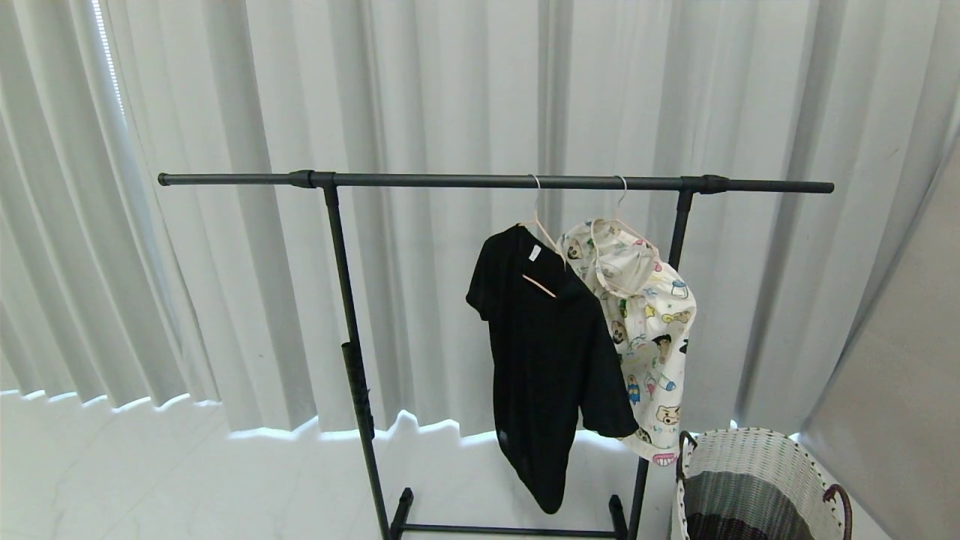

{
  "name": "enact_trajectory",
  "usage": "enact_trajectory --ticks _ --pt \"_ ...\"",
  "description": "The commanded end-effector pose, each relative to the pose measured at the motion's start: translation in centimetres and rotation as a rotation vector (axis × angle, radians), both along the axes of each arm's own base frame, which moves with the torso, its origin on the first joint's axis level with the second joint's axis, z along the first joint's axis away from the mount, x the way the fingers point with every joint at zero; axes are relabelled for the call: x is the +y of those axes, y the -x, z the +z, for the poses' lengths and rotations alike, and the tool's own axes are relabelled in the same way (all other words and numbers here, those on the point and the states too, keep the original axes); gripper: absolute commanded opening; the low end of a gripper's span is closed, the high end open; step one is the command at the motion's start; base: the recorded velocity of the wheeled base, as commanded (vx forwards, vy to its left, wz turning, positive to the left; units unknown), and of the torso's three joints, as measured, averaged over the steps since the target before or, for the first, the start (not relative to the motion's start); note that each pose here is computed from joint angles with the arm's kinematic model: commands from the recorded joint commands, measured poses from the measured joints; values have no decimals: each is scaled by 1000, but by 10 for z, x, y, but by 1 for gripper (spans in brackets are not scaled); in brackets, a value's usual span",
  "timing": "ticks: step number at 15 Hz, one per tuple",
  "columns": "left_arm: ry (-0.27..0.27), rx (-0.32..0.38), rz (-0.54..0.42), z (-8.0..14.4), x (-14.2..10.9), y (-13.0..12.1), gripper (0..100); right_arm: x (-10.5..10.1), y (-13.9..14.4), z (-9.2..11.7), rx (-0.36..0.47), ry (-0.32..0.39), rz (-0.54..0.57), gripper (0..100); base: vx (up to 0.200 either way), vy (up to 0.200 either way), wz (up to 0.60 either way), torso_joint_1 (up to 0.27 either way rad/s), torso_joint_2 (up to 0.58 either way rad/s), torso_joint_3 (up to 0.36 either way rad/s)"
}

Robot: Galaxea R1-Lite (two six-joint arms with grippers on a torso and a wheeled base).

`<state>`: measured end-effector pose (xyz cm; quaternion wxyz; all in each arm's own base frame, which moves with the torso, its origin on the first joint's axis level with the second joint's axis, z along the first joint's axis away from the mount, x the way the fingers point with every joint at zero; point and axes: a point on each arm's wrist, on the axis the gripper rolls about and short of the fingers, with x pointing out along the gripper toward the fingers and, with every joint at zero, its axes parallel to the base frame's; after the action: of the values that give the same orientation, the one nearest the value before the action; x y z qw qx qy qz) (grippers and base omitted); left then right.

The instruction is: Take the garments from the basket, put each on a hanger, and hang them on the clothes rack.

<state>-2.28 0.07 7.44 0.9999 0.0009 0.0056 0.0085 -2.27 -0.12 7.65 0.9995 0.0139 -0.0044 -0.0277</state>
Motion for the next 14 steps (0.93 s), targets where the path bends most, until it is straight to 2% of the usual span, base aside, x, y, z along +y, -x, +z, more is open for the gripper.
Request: enact_trajectory --ticks 1,14 --pt "0 1 1 0 0 0 100 0 0 0 -1 0 0 100 0 0 0 0 0 0" --pt "0 1 0 0 0 0 100 0 0 0 -1 0 0 100 0 0 0 0 0 0"
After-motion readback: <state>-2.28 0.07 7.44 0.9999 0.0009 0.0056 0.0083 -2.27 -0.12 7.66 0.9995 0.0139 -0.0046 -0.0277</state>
